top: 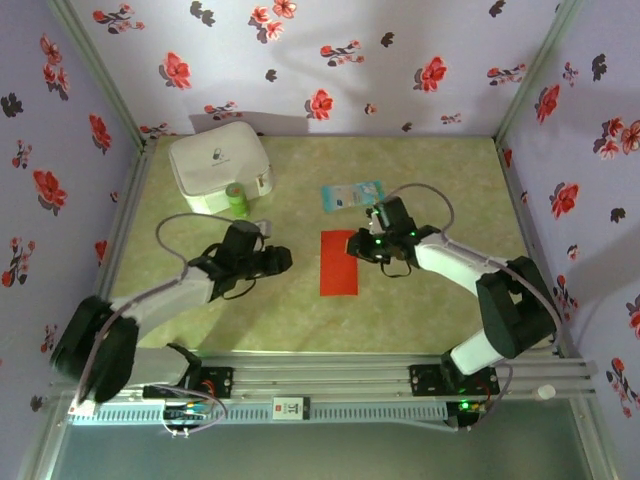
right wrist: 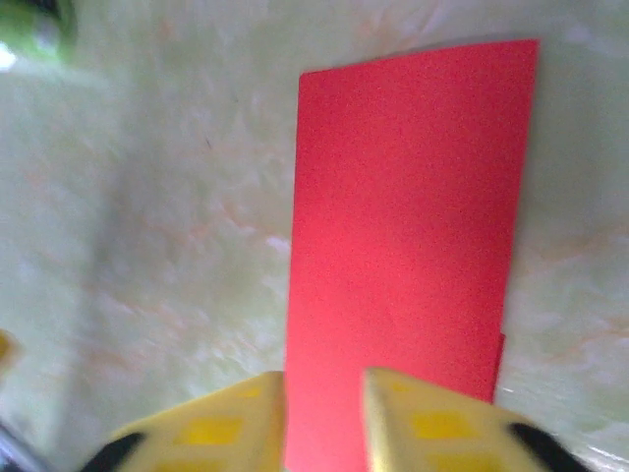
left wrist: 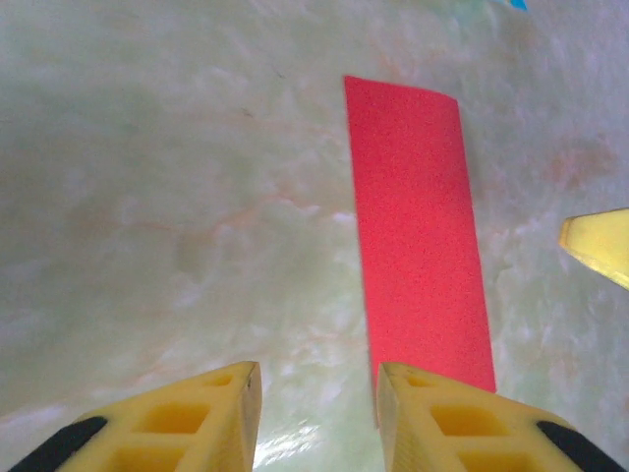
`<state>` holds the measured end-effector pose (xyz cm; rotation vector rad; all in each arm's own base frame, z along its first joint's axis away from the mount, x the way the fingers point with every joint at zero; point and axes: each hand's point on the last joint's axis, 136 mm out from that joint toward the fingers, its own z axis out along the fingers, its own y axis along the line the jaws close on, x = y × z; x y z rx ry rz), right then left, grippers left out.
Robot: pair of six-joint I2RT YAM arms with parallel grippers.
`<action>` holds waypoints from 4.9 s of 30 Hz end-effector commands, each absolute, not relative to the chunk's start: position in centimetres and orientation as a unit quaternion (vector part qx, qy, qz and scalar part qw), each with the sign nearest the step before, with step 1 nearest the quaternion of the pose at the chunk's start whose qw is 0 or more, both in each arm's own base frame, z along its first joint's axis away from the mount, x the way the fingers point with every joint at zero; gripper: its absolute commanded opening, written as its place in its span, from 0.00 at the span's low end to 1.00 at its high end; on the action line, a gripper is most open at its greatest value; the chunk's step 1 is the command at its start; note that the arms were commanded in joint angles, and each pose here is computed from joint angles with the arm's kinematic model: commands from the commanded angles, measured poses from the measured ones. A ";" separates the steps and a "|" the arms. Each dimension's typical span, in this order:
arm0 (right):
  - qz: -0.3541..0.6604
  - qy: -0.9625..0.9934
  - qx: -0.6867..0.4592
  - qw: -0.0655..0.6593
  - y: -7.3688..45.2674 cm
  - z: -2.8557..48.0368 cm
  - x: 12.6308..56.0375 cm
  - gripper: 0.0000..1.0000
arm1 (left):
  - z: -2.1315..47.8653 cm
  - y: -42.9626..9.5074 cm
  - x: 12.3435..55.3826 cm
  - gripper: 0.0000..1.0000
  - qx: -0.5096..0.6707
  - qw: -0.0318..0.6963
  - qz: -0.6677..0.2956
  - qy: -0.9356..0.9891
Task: Fold a paper plane with a square sheet of paper (pick it up from the middle)
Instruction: Turn over the paper at the center of the table, then third fold the triangle at the center of the table.
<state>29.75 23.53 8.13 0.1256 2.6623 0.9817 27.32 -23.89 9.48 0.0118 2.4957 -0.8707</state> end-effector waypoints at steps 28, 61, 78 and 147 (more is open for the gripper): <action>0.427 0.889 0.157 0.046 22.0 -0.4 28.5 0.01 | 4.7 -31.7 28.0 0.41 0.021 0.121 -0.381 0.917; 0.415 0.894 0.164 0.045 21.4 -1.0 28.3 0.03 | 3.0 -33.9 28.2 0.26 0.014 0.083 -0.402 0.912; 0.473 0.868 0.129 0.077 22.7 3.0 28.8 0.25 | 5.2 -33.2 28.8 0.00 -0.045 0.125 -0.448 0.884; -0.002 0.746 -0.447 0.494 28.4 6.9 20.4 0.22 | 6.7 -33.6 27.1 0.00 -0.115 0.096 -0.482 0.863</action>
